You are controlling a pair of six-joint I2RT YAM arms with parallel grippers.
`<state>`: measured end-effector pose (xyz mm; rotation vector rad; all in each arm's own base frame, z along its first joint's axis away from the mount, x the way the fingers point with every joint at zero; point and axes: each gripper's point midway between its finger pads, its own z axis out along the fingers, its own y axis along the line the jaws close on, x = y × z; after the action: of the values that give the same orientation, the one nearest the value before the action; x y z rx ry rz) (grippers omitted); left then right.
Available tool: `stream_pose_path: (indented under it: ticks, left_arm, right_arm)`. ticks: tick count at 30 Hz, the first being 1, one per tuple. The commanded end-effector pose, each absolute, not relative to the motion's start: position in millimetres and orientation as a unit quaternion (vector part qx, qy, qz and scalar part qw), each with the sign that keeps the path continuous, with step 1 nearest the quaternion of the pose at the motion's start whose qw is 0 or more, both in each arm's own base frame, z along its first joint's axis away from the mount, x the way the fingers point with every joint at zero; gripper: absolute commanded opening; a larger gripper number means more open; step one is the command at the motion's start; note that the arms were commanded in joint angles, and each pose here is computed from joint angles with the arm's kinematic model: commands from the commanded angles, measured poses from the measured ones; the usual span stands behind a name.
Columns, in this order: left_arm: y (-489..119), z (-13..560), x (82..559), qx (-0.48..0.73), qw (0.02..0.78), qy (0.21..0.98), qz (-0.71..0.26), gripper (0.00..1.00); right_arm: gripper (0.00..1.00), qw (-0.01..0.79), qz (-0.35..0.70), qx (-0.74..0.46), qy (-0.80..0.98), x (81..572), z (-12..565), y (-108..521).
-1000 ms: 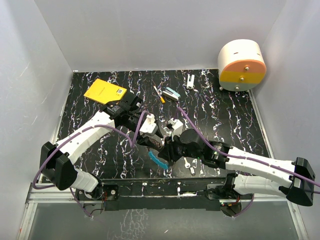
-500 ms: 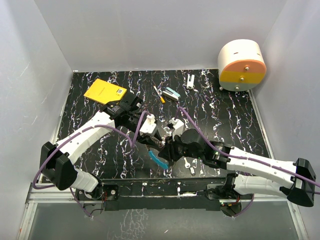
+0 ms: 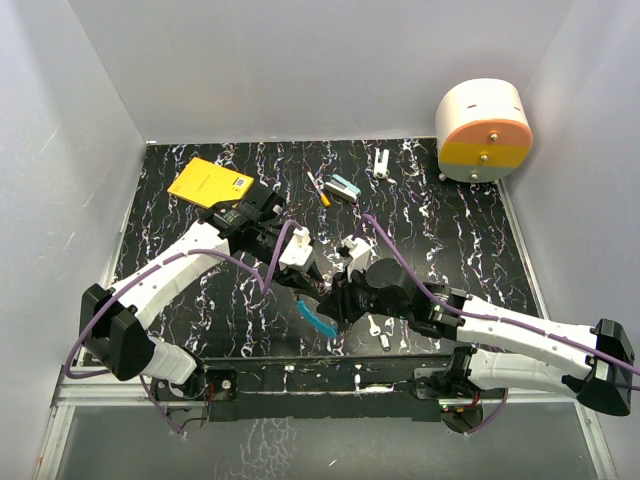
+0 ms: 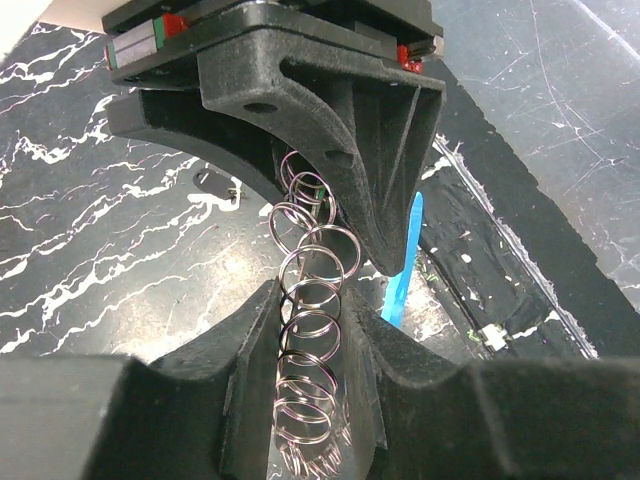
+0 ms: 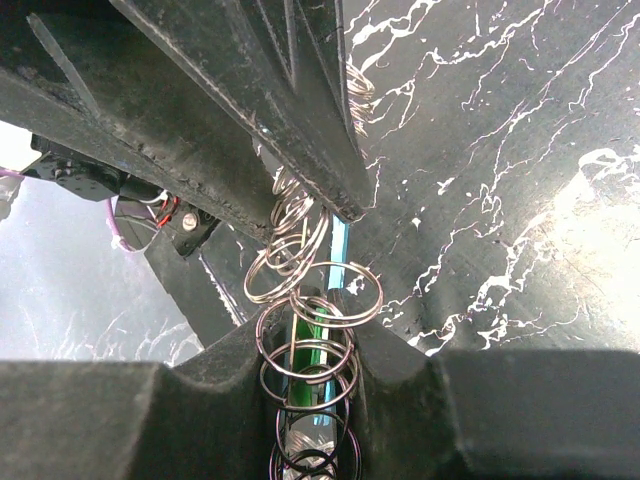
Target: Put the keys on the keyring
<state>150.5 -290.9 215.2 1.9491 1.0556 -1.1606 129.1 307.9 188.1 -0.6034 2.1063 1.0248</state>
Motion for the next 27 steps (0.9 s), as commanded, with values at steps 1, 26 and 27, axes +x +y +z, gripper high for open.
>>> stream_pose_path:
  ticks: [1, 26, 27]
  left_arm:
    - [-293, 230, 147, 0.737, 0.325, 0.387, -0.448, 0.21]
    - [-290, 252, 149, 0.722, 0.318, 0.424, -0.444, 0.24]
    - [-290, 253, 152, 0.721, 0.324, 0.427, -0.439, 0.26]
  right_arm:
    - [0.08, 0.402, 0.442, -0.222, 0.77, 136, 226, 318]
    - [0.08, 0.436, 0.464, -0.216, 0.741, 131, 222, 302]
    - [0.08, 0.436, 0.465, -0.215, 0.74, 130, 223, 301]
